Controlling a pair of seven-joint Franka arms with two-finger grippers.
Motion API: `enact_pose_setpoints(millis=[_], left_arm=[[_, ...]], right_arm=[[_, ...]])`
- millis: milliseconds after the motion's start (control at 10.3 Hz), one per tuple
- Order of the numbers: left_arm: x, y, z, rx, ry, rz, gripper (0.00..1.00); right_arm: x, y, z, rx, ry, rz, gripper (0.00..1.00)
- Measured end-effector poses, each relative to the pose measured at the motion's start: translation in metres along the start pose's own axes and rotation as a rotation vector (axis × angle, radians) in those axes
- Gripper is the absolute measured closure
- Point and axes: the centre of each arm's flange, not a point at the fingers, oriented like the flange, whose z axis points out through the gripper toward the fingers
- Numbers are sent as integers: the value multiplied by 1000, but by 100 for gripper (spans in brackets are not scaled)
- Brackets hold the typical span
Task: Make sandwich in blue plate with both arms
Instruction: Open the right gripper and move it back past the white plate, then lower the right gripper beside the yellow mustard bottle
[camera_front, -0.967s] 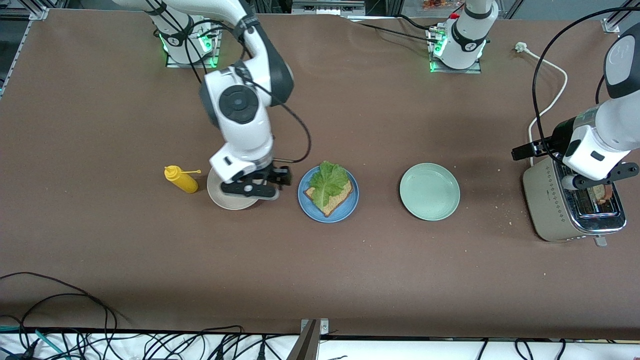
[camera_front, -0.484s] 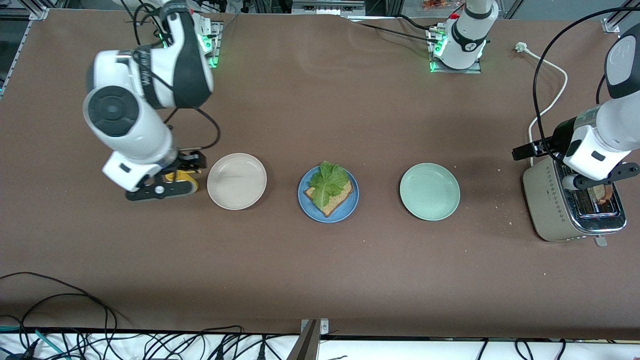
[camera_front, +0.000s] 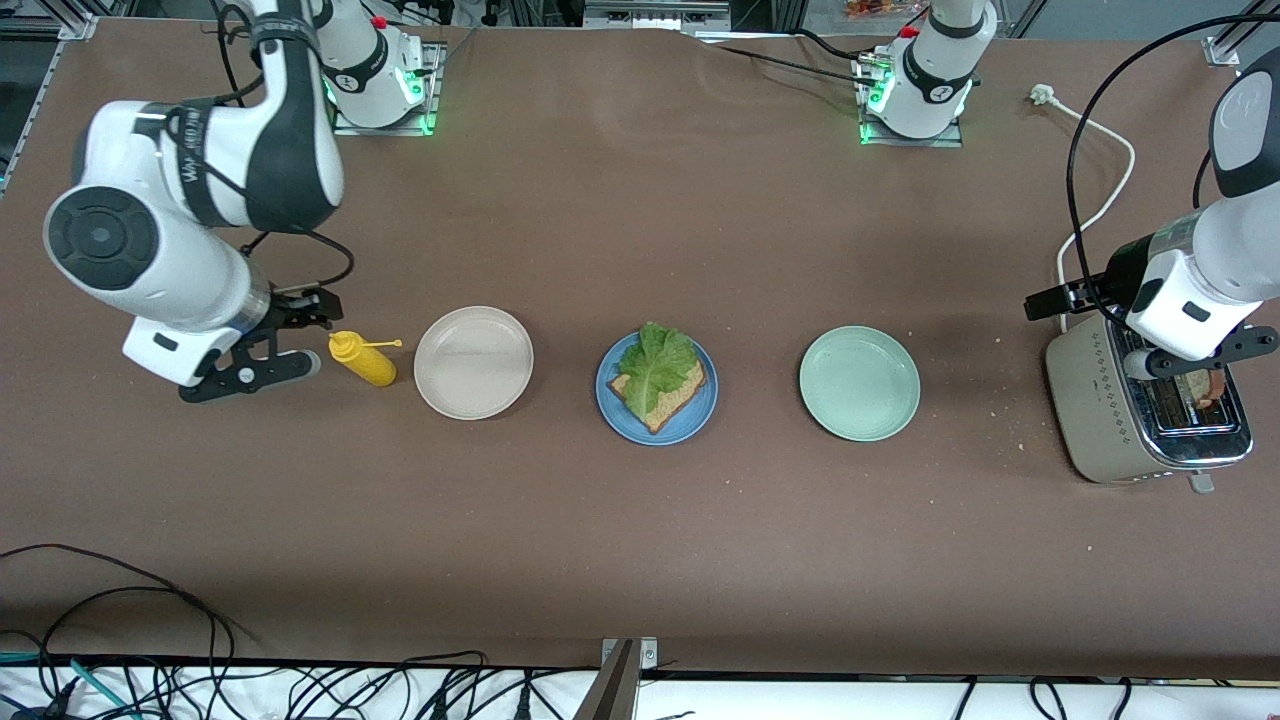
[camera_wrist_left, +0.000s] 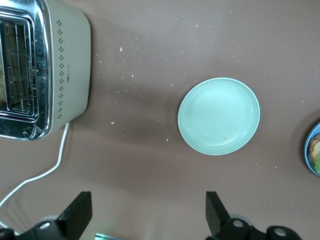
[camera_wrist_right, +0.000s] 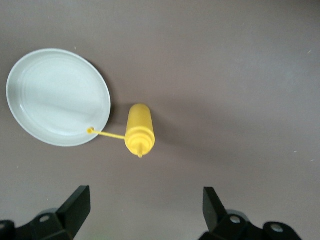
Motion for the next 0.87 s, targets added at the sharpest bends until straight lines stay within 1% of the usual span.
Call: enact_pose_setpoints(millis=[193, 290, 387, 484, 774, 871], left_arm=[[1, -2, 0, -1, 0, -4, 0], [1, -4, 0, -1, -1, -6, 0], [1, -5, 0, -2, 0, -8, 0], [1, -5, 0, -2, 0, -8, 0], [1, -5, 0, -2, 0, -8, 0], [2, -6, 0, -2, 0, -9, 0]], right_arm=[[-25, 40, 21, 112, -18, -17, 0], [-35, 60, 32, 158, -5, -39, 0], [-41, 81, 44, 190, 24, -77, 0], [-46, 99, 57, 205, 54, -121, 0], [-59, 139, 107, 230, 120, -275, 0], [-64, 148, 121, 267, 160, -344, 0]])
